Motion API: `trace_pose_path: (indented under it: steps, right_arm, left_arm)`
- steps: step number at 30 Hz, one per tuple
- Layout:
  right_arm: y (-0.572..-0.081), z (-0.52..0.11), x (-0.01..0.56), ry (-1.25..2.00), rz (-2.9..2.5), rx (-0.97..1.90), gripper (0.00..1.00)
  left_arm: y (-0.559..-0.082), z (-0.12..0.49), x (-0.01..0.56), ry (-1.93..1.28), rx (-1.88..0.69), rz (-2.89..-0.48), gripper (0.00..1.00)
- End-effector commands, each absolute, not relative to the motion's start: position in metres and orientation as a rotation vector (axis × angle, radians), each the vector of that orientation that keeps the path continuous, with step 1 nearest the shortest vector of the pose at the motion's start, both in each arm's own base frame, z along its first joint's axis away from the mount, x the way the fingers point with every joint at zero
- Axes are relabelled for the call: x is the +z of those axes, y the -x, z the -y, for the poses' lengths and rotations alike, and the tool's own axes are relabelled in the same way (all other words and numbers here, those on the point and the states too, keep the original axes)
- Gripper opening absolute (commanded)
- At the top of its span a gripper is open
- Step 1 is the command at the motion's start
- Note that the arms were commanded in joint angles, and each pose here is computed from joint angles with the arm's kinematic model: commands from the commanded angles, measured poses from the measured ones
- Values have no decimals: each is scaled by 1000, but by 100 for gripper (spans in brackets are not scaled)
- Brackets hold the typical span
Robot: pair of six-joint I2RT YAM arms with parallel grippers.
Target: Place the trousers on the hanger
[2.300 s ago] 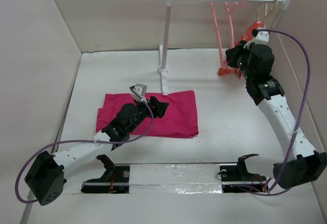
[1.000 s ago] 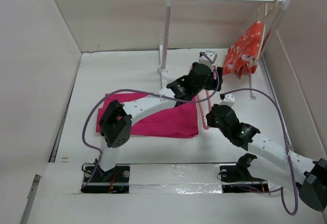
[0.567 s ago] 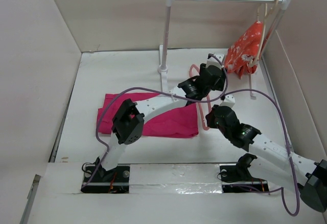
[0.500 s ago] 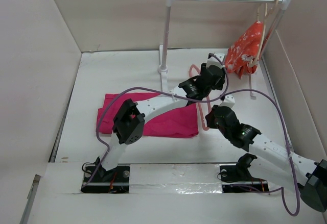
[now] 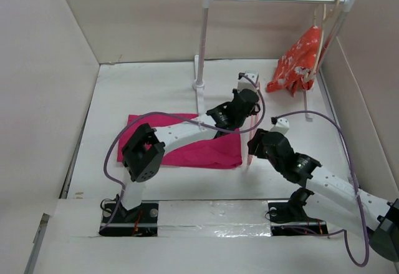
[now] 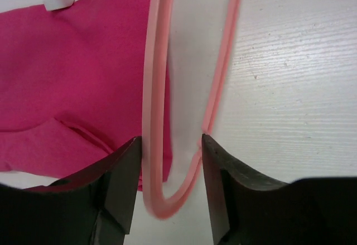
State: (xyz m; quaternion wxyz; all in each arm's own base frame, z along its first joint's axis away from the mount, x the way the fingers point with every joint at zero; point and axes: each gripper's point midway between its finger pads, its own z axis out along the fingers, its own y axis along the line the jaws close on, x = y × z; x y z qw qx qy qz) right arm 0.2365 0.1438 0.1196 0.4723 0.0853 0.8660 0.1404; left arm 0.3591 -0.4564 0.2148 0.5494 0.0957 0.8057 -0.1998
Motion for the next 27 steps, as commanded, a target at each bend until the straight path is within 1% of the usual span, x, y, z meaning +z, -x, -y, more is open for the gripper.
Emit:
trace_pose_path:
  steps: [1,3,4,6,7,9,10,12,13,14,16,17,19,20,21,22,24,27]
  right_arm:
    - [-237,-139,142,-246,-2062,358,64]
    - [-232,-140,155,-242,-2037,404,73]
    - [-230,-141,159,-236,-2030,424,74]
    - [-226,-143,165,-225,-2015,467,74]
    - [-224,-142,173,-226,-1989,497,73]
    - [-221,-147,180,-200,-1961,550,69]
    - [-220,-149,178,-192,-1959,565,54]
    - [-225,-150,176,-189,-1956,573,28]
    - [-227,-151,171,-178,-1969,573,6]
    - [-233,-153,161,-170,-2001,563,0]
    - [-245,-158,155,-154,-2009,569,0]
    - [-249,-164,141,-139,-2069,569,0]
    - [-266,-160,137,-166,-2062,557,0]
    - [-272,-162,135,-159,-2057,567,4]
    - [-281,-168,134,-141,-2049,611,10]
    - [-283,-173,130,-125,-2061,621,23]
    - [-292,-173,128,-140,-2074,603,28]
    - [-300,-180,112,-133,-2095,624,43]
  left_arm:
    - [-339,448,245,-82,-704,-1838,0]
    - [-328,444,263,14,-821,-1789,0]
    - [-323,436,246,29,-818,-1811,0]
    - [-318,431,256,99,-899,-1770,0]
    - [-315,425,241,110,-890,-1791,0]
    - [-313,418,239,175,-894,-1775,0]
    - [-311,410,225,190,-873,-1792,0]
    - [-307,405,224,250,-907,-1767,0]
    - [-305,399,211,264,-894,-1782,0]
    - [-300,397,210,275,-896,-1776,0]
    - [-299,383,200,327,-854,-1760,0]
    - [-300,376,199,351,-839,-1747,0]
    - [-299,369,191,358,-823,-1747,0]
    - [-299,365,189,363,-804,-1747,0]
    - [-299,362,188,365,-791,-1746,0]
    - [-299,361,187,363,-791,-1742,0]
    - [-297,354,183,361,-782,-1738,0]
    - [-295,350,178,339,-754,-1747,0]
